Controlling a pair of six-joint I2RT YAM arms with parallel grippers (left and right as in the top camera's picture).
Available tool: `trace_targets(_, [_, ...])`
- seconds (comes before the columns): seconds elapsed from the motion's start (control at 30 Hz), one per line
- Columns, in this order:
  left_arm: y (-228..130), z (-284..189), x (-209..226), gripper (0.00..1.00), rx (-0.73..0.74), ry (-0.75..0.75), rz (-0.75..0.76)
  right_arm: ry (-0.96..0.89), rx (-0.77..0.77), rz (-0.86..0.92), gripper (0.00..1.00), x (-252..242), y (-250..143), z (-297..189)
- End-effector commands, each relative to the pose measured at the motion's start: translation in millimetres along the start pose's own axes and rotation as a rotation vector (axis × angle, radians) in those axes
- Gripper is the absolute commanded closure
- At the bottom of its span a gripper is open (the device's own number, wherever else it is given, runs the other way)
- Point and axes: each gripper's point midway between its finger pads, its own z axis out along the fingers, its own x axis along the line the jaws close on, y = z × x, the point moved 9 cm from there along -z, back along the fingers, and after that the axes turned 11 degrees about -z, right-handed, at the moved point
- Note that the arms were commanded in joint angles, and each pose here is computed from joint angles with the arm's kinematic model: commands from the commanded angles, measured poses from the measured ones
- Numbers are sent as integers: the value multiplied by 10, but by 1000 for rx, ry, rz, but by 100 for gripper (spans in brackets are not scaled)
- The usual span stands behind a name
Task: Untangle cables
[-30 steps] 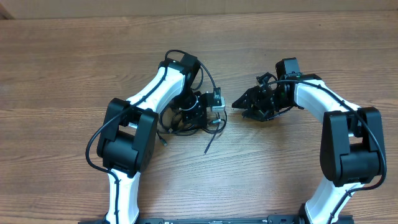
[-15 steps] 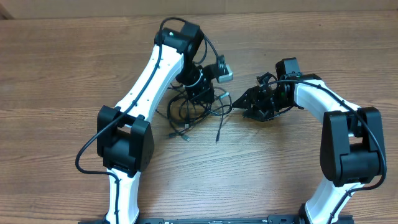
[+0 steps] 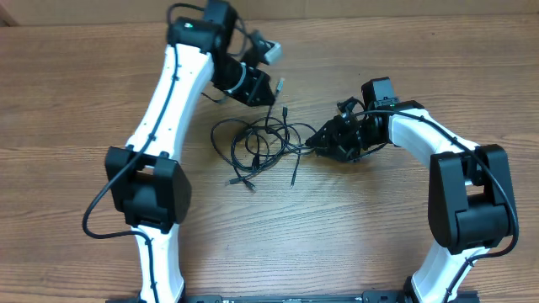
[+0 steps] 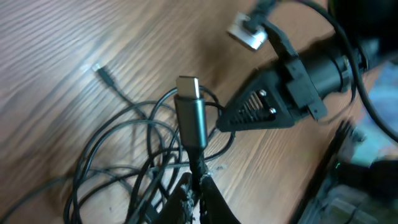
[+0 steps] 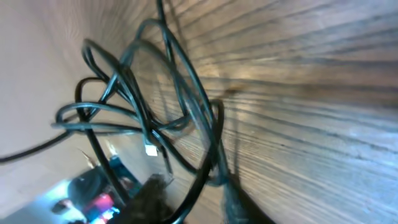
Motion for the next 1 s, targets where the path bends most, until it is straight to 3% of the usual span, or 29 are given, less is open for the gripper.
trace_targets(0.0, [43,-183,156,96,-47,-25,-172,8,2,52,85,-2,0,13])
trace_targets(0.07, [33,-282,293,96,-66,-7,-205,7,7,51,96,6,-10,24])
trace_targets(0.4, [-142,-750,943,96,-125,128,-399,-69,65,-25,96,192,-176,325])
trace_targets(0.43, [-163,-769,970,88,-121,139,-410,-80,73,-37,96,218,-203,368])
trace_targets(0.5, [-202,-794,999,58,-109,145,-430,-104,89,-67,96,279,-264,464])
trace_targets(0.6, [-210,-783,987,39,-101,142,-433,-163,97,-112,96,341,-346,595])
trace_targets(0.63, [-205,-770,971,29,-99,142,-429,-190,95,-126,93,350,-366,629])
trace_targets(0.67, [-198,-750,948,22,-95,141,-423,-217,91,-137,83,354,-382,657])
trace_targets(0.77, [-173,-671,857,18,-78,137,-401,-236,89,-152,76,376,-399,688])
trace_targets(0.97, [-130,-470,656,18,-35,158,-344,-100,116,-141,59,671,-313,430])
